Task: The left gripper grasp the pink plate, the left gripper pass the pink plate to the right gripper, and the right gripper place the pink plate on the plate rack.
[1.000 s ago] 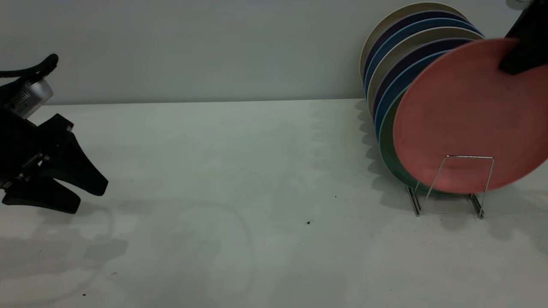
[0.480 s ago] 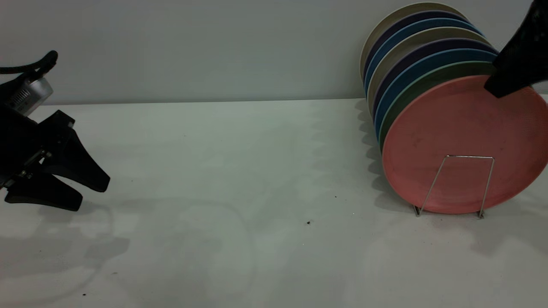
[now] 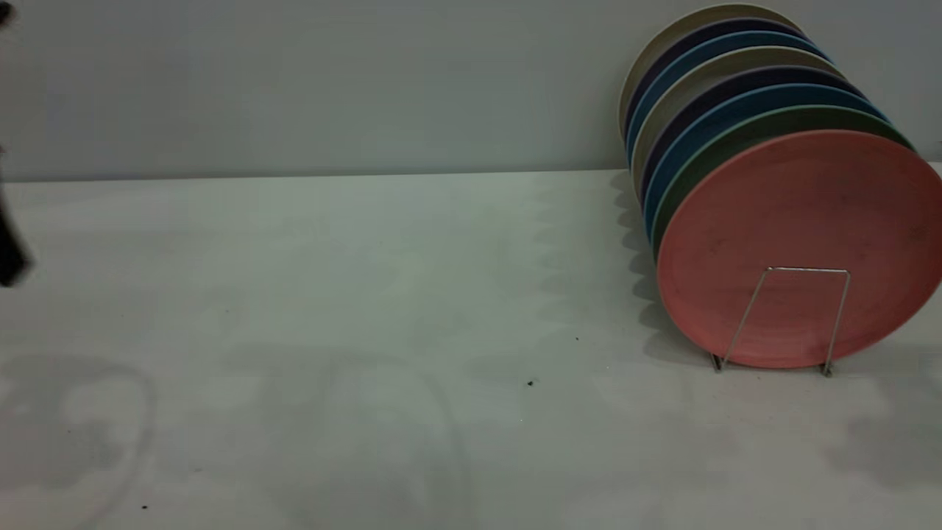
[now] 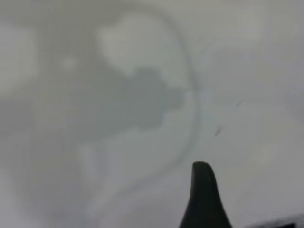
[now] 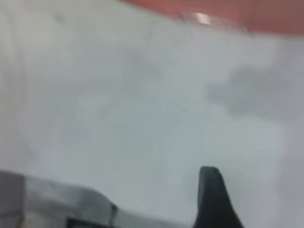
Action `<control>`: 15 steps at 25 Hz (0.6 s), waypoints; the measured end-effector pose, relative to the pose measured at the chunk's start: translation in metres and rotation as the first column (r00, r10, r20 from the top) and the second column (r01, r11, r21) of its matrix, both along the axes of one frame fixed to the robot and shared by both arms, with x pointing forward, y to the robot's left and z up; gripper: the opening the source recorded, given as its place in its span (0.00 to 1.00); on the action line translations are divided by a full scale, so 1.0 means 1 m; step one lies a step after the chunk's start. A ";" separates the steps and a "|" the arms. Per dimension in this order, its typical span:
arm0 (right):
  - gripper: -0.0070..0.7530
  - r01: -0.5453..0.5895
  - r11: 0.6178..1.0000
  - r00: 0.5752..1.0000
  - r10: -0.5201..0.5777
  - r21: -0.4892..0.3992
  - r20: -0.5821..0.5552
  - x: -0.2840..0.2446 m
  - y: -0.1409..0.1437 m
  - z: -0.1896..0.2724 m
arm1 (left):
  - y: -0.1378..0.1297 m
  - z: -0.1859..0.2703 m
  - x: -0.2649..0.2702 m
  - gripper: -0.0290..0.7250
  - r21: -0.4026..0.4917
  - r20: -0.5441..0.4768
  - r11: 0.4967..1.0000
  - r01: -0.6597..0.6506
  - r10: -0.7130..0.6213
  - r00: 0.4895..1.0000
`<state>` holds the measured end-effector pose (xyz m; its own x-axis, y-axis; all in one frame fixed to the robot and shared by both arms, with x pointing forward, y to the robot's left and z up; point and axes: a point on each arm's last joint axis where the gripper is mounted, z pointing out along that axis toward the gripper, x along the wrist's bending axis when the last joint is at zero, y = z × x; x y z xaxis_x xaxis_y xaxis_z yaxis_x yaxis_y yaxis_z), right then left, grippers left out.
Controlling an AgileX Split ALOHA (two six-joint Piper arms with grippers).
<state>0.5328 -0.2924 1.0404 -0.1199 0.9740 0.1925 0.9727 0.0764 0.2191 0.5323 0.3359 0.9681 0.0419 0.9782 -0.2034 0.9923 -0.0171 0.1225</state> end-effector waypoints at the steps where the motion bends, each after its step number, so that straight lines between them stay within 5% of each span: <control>1: 0.64 0.002 1.000 1.000 -0.002 -0.026 -0.006 -0.007 -0.002 0.007 | 0.001 0.009 -0.006 0.77 0.018 -0.005 1.000 -0.008 0.009 1.000; 5: 0.64 0.007 0.996 0.999 -0.003 -0.085 0.054 -0.042 -0.005 0.047 | -0.005 0.058 -0.035 0.77 0.025 0.043 0.999 -0.040 0.039 0.998; 15: 0.64 0.033 0.995 0.934 0.003 -0.095 0.356 -0.156 0.000 0.102 | -0.034 0.136 -0.158 0.77 0.003 0.410 0.999 -0.043 0.038 0.911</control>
